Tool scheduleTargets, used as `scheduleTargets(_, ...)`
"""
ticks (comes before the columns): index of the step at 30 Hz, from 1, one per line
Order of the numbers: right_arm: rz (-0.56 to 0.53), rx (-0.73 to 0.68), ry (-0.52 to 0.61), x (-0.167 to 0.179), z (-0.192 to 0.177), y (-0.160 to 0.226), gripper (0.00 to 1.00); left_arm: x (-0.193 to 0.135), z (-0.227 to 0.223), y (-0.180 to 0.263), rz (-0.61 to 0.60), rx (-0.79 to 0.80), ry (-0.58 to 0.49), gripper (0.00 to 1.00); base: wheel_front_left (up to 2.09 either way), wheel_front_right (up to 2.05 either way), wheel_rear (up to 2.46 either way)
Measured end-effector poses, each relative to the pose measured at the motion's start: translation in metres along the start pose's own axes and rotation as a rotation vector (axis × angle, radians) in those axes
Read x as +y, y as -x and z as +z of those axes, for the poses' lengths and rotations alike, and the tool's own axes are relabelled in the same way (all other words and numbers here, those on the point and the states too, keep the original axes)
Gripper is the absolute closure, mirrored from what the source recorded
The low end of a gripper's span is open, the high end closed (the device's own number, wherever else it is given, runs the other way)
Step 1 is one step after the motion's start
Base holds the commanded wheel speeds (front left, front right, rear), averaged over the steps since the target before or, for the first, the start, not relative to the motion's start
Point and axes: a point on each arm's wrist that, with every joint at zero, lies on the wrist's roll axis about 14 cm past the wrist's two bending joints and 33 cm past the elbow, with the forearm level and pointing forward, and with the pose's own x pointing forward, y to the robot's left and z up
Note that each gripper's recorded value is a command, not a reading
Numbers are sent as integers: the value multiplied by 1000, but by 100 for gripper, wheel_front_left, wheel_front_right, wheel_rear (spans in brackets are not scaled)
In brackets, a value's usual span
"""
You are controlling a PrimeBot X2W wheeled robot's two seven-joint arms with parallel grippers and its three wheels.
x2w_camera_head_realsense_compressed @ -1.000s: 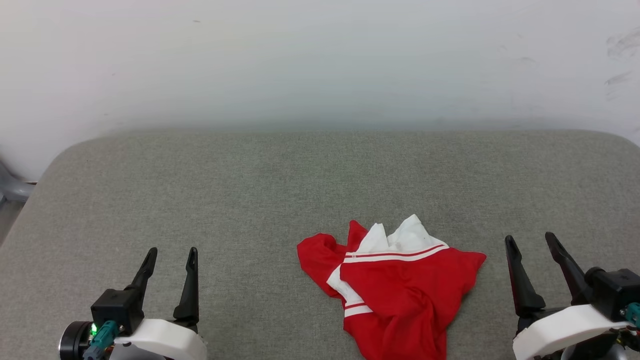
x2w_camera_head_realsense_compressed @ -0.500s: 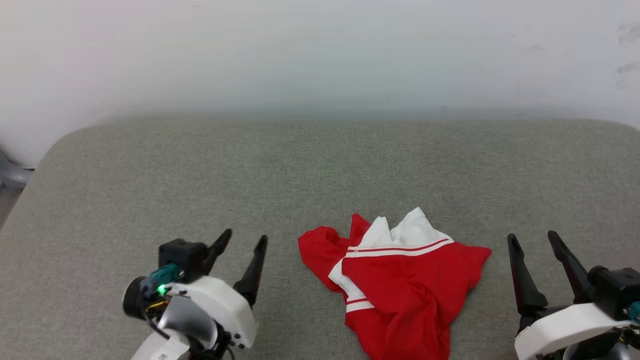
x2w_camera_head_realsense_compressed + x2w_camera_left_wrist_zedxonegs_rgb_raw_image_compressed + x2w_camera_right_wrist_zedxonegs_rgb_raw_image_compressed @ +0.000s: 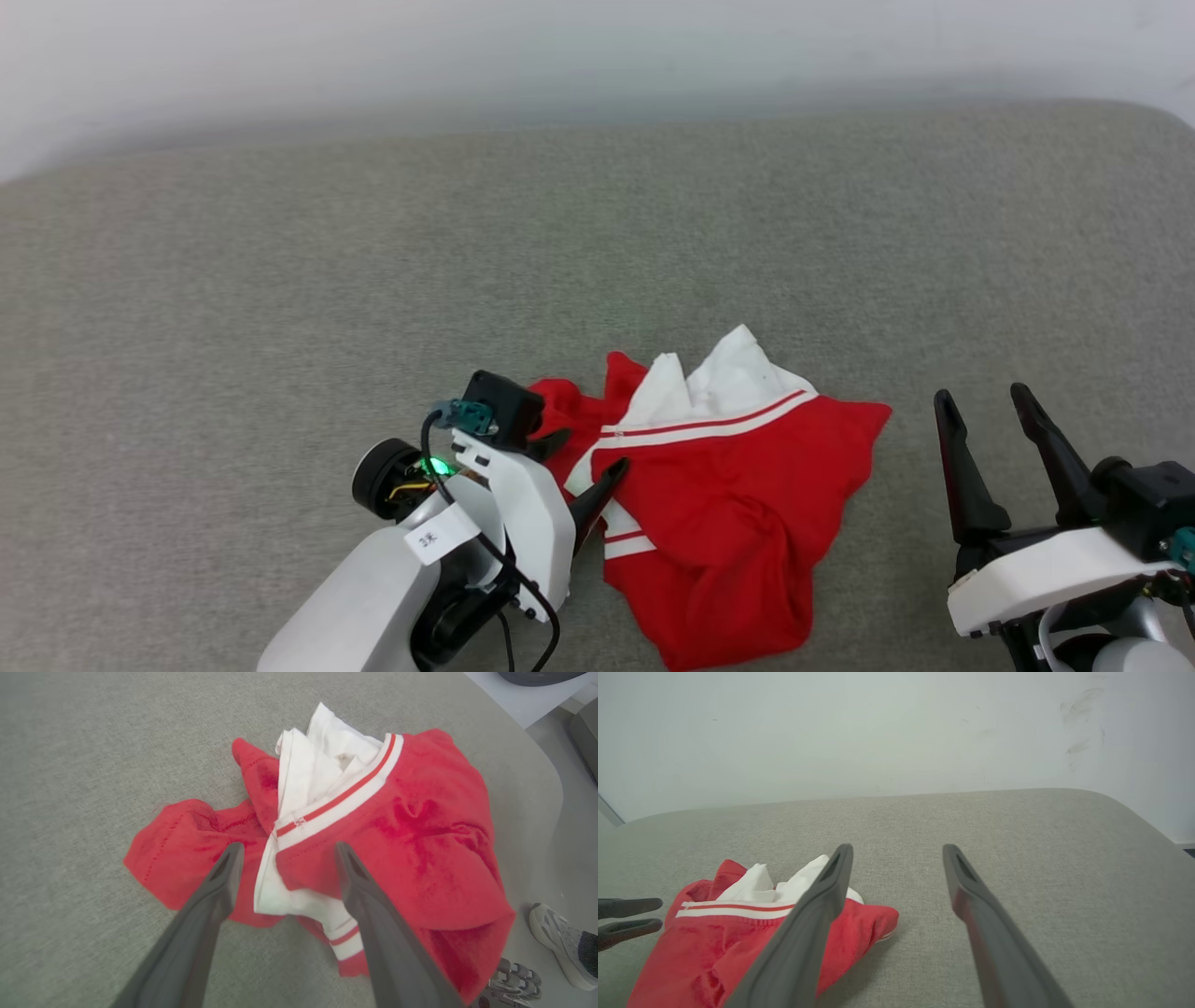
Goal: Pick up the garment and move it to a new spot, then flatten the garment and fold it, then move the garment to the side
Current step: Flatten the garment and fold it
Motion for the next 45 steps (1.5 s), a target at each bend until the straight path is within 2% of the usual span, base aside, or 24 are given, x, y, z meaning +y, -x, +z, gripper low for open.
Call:
scheduleTargets(9, -59, 22, -19, -19, -15, -1, 0, -10, -25, -32, -101, 160, -60, 0, 0, 0, 0)
scheduleTargets(10, -64, 27, -21, -21, -17, -1, 0, -11, -26, -34, -111, 167, -69, 57, 0, 0, 0)
scheduleTargets(11, -68, 28, -21, -22, -18, -1, 0, -13, -25, -36, -120, 164, -79, 100, 0, 0, 0)
scheduleTargets(14, -78, 28, -26, -25, -21, -1, 0, -13, -16, -40, -129, 131, -129, 100, 0, 0, 0)
scheduleTargets(19, -85, 22, -31, -28, -21, -1, 0, 2, 14, -35, -74, 26, -216, 100, 0, 0, 0)
scheduleTargets(24, -81, 6, -36, -27, -17, 0, 0, 31, 64, -15, 70, -146, -277, 100, 0, 0, 0)
scheduleTargets(28, -76, -8, -38, -25, -12, 3, 0, 56, 107, 18, 210, -289, -343, 100, 0, 0, 0)
scheduleTargets(31, -70, -19, -39, -23, -7, 5, 0, 76, 116, 48, 324, -337, -348, 100, 0, 0, 0)
scheduleTargets(35, -67, -24, -38, -22, -4, 9, 0, 97, 93, 83, 447, -319, -295, 100, 0, 0, 0)
scheduleTargets(38, -64, -29, -36, -21, -1, 12, 0, 102, 42, 99, 496, -223, -191, 100, 0, 0, 0)
scheduleTargets(45, -37, -30, -30, -12, 4, 12, 0, 72, -74, 107, 490, -33, 124, 100, 0, 0, 0)
